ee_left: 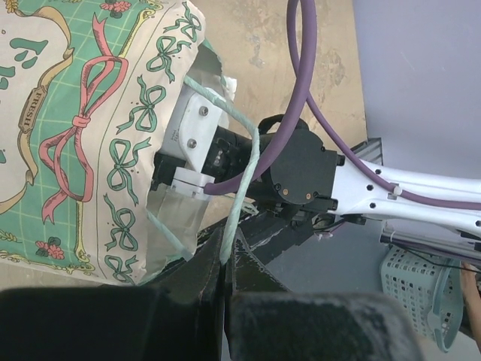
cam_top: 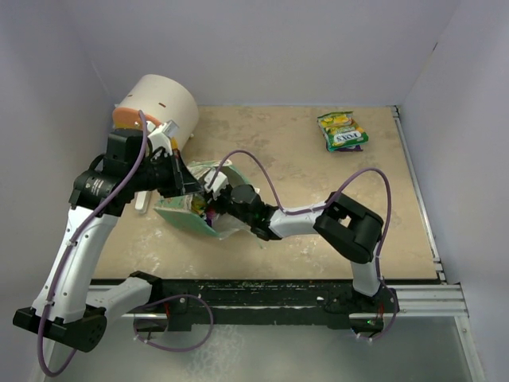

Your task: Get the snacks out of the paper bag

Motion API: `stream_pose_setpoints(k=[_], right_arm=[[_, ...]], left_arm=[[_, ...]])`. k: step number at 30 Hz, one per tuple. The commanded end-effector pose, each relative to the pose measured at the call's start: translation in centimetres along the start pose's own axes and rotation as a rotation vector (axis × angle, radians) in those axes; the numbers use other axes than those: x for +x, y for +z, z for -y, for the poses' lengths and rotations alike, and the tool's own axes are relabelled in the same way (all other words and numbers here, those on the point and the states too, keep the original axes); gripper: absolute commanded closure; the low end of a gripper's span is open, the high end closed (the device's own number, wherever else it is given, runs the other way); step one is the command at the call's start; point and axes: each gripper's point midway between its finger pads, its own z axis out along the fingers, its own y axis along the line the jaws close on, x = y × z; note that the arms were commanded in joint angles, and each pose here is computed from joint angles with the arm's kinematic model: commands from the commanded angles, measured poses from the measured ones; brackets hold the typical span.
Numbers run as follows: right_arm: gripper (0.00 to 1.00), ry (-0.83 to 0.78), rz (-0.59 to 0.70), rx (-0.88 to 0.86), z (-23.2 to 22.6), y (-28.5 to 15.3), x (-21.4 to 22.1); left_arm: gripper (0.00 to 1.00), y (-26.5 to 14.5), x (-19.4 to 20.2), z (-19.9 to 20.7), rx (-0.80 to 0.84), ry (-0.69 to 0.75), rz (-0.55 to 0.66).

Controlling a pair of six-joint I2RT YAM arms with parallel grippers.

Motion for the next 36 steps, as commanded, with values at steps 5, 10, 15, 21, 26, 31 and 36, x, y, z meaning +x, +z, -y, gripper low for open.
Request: stream_pose_setpoints(k=[5, 10, 15, 21, 26, 31, 36], right_arm=[[0.96, 0.079, 0.113, -0.09, -1.0, -0.5, -4.7], [1.0, 0.193, 0.122, -0.118, -1.5, -2.2, -6.5], [1.0, 0.31, 0.13, -0.118, -1.3, -4.6, -7.8], [1.0, 0.465, 0.075, -0.096, -1.2, -6.6, -7.4], [1.0, 0.625, 0.001, -0.032, -0.8, -8.4, -6.1], [1.0, 0.75, -0.116, 0.073, -0.3, -9.1, -3.3], [1.0, 0.84, -0.211, 0.217, 0.5, -9.2, 0.1]], left_arm=[[1.0, -1.3, -0.7, 0.8, 0.009, 0.036, 0.056], [1.0, -1.2, -0.8, 0.4, -0.007, 0.033, 0.06], [1.0, -1.1, -0.8, 0.1, -0.023, 0.038, 0.061], [1.0, -1.2, -0.9, -0.1, -0.036, 0.039, 0.068], [1.0, -1.2, -0.9, -0.3, -0.048, 0.042, 0.071], [1.0, -1.2, -0.9, -0.6, -0.058, 0.039, 0.076], [1.0, -1.1, -1.0, -0.5, -0.059, 0.035, 0.077]])
